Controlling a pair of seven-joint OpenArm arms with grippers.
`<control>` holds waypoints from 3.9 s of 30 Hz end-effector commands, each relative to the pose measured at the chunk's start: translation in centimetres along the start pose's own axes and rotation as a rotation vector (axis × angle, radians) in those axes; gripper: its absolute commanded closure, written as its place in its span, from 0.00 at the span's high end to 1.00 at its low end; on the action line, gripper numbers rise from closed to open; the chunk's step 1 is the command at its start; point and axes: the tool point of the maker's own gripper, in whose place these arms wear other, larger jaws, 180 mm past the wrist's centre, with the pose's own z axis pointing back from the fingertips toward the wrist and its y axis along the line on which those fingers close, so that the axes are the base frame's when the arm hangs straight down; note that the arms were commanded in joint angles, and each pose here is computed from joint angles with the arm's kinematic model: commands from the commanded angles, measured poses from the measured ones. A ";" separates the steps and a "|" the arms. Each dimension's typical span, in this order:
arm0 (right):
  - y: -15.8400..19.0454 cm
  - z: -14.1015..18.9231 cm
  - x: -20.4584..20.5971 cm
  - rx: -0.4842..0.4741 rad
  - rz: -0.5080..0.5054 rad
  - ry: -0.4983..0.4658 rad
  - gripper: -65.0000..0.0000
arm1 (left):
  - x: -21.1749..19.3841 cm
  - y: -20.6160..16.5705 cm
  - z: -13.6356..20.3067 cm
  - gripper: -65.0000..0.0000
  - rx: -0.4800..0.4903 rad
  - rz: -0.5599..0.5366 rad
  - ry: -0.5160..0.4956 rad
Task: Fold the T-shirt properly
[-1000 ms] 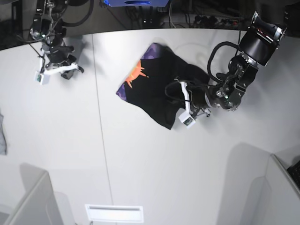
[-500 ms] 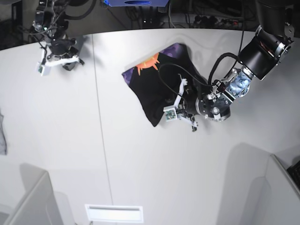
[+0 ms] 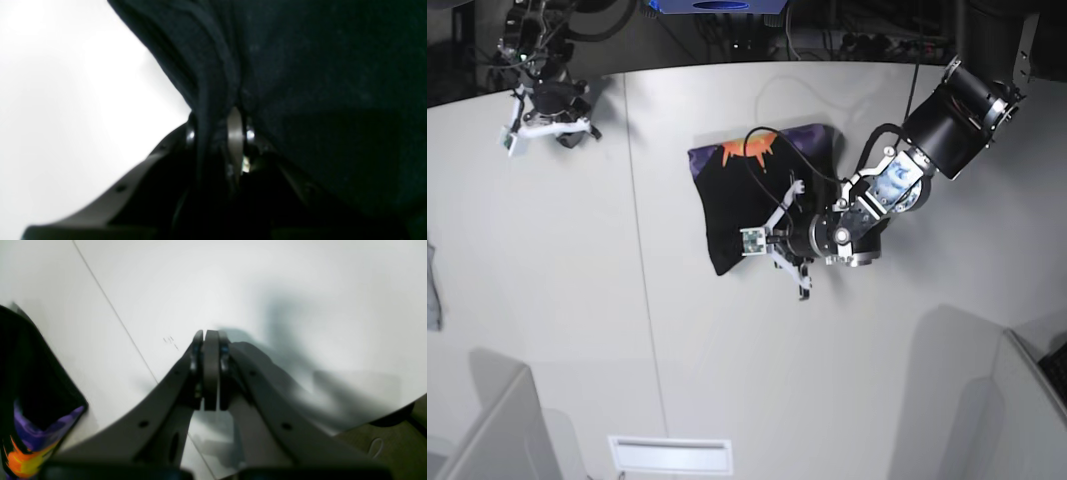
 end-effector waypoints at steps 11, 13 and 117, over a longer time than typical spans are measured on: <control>0.1 0.3 1.0 0.007 0.011 -0.036 0.00 | 1.3 -0.2 -1.5 0.00 -0.055 -0.157 0.001; 0.1 0.2 1.1 0.007 0.011 -0.038 0.00 | 0.8 -0.4 -1.4 0.00 -0.073 -0.195 0.016; 2.7 9.9 -3.2 0.337 0.553 -0.199 0.00 | -17.7 -9.0 28.2 0.00 0.822 0.838 -0.267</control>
